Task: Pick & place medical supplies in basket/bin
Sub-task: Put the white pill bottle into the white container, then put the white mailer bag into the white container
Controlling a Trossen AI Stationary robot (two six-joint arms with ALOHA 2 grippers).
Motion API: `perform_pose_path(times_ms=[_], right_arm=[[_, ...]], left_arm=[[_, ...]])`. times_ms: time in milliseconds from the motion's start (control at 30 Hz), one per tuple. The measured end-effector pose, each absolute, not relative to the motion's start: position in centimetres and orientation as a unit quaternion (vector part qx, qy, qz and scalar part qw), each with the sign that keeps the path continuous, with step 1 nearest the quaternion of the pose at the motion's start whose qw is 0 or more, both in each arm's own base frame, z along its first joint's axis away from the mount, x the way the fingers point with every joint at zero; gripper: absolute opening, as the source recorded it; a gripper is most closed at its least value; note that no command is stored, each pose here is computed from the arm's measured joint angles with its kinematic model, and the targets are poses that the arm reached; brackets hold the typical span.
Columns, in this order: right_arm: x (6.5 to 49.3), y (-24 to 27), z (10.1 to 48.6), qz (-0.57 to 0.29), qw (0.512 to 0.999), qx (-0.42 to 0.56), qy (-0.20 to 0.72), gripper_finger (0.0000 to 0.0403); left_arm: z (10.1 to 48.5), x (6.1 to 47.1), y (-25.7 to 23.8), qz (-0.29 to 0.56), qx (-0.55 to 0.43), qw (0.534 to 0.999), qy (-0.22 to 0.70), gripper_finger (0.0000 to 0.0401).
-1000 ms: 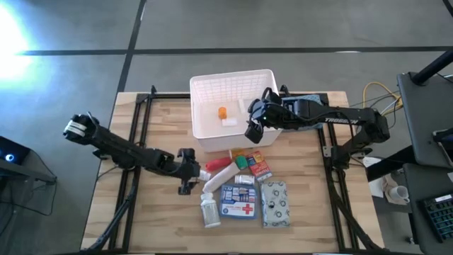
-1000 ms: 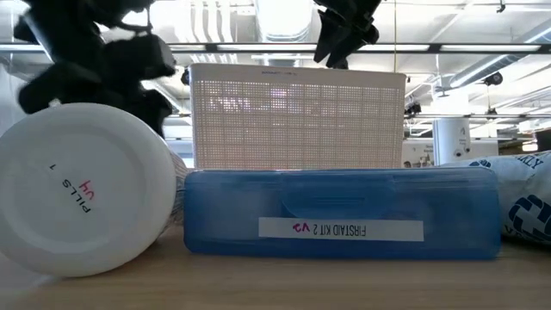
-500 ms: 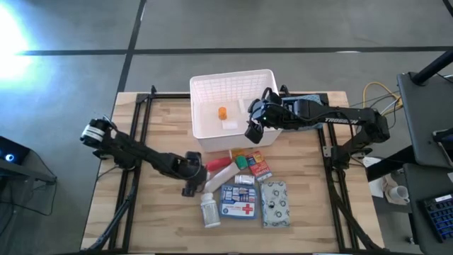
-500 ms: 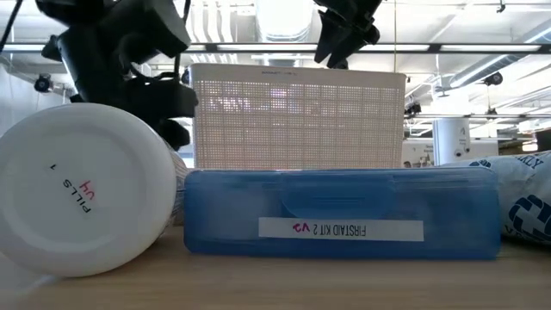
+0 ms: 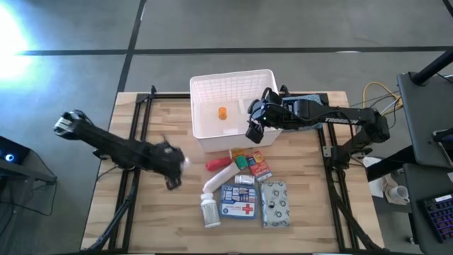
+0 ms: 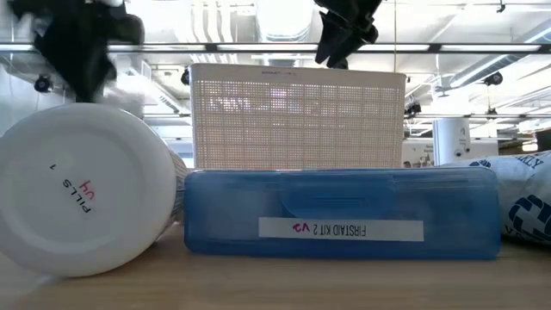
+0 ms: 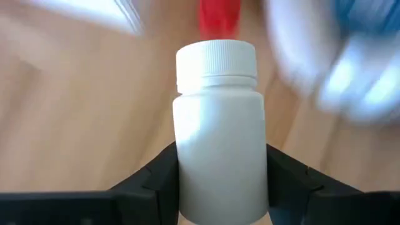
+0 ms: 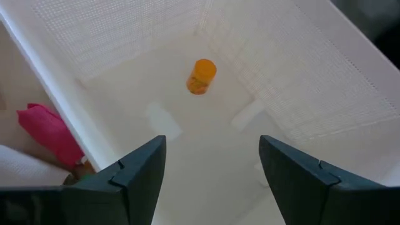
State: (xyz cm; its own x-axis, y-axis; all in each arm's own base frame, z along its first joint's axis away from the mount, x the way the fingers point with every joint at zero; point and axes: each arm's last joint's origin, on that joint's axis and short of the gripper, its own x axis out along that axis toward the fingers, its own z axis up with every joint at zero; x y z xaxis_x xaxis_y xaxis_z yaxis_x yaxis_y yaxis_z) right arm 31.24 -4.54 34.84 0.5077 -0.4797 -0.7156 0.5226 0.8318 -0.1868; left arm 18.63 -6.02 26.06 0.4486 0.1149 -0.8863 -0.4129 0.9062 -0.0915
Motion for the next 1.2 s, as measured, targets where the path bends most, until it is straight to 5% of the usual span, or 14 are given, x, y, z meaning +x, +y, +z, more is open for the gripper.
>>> perform_pose_path(times_ms=[133,233,433,733,900,1200], right_arm=[[31.3,-4.8,34.9,-0.295,0.868,0.019,0.399,0.0246],[31.3,-5.2,35.0,-0.299,0.868,0.016,0.396,0.0246],[31.3,-6.1,35.1,-0.312,0.868,0.022,0.385,0.0247],[30.1,-5.4,35.1,-0.319,0.853,0.057,0.410,0.0247],[28.8,-4.4,35.2,-0.329,0.836,0.080,0.431,0.0247],[28.1,-2.5,36.0,-0.369,0.837,0.055,0.401,0.0247]], left_arm=[[33.9,16.6,-4.3,0.258,-0.192,0.909,0.264,0.0155],[38.6,15.4,-3.1,0.342,-0.177,0.921,0.065,0.0155],[40.9,18.8,-0.1,0.297,-0.040,0.952,-0.062,0.0165],[31.8,27.5,10.8,0.170,-0.226,0.952,0.113,0.0179],[33.5,29.3,12.0,0.114,-0.256,0.944,0.172,0.0181],[40.8,26.1,11.3,0.243,-0.180,0.908,0.289,0.0253]])
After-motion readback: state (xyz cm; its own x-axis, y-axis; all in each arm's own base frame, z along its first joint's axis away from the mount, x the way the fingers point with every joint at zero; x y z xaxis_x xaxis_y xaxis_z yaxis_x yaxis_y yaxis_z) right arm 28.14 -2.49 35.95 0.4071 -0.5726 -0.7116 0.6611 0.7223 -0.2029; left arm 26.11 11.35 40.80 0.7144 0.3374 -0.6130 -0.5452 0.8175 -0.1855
